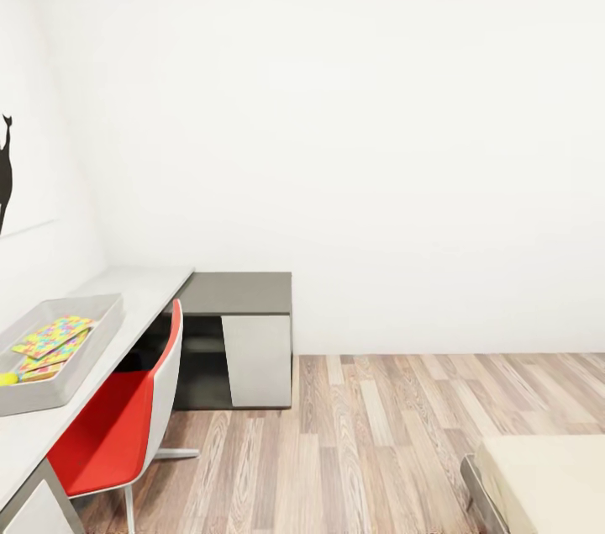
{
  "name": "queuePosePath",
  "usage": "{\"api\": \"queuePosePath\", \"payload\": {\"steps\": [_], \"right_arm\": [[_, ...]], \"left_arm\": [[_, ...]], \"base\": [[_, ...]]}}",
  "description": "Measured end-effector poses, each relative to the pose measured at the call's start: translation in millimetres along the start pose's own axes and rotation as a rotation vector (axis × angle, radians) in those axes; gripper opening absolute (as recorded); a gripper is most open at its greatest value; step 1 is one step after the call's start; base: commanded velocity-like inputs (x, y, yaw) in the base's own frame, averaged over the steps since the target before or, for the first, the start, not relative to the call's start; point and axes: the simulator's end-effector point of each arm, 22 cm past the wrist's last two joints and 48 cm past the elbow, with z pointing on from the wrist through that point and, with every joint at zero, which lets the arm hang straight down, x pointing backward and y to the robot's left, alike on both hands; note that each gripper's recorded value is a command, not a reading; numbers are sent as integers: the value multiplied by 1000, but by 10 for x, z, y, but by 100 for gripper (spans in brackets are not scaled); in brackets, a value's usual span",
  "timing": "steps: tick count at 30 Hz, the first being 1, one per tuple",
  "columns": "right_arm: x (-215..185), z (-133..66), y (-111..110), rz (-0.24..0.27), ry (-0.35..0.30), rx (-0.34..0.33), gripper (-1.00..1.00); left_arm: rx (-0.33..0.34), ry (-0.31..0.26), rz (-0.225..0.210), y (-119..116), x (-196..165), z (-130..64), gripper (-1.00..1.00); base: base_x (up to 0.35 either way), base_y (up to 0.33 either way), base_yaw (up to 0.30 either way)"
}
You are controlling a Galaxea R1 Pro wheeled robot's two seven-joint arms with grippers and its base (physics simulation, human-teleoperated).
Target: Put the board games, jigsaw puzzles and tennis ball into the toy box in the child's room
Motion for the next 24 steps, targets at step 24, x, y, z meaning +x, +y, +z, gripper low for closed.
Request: {"api": "queuePosePath", "payload": {"steps": [24], "right_arm": [[118,-17,437,14,1,-52,100]], "left_arm": [[76,18,4,-574,84,-89,100]], "base": [[0,0,0]]}}
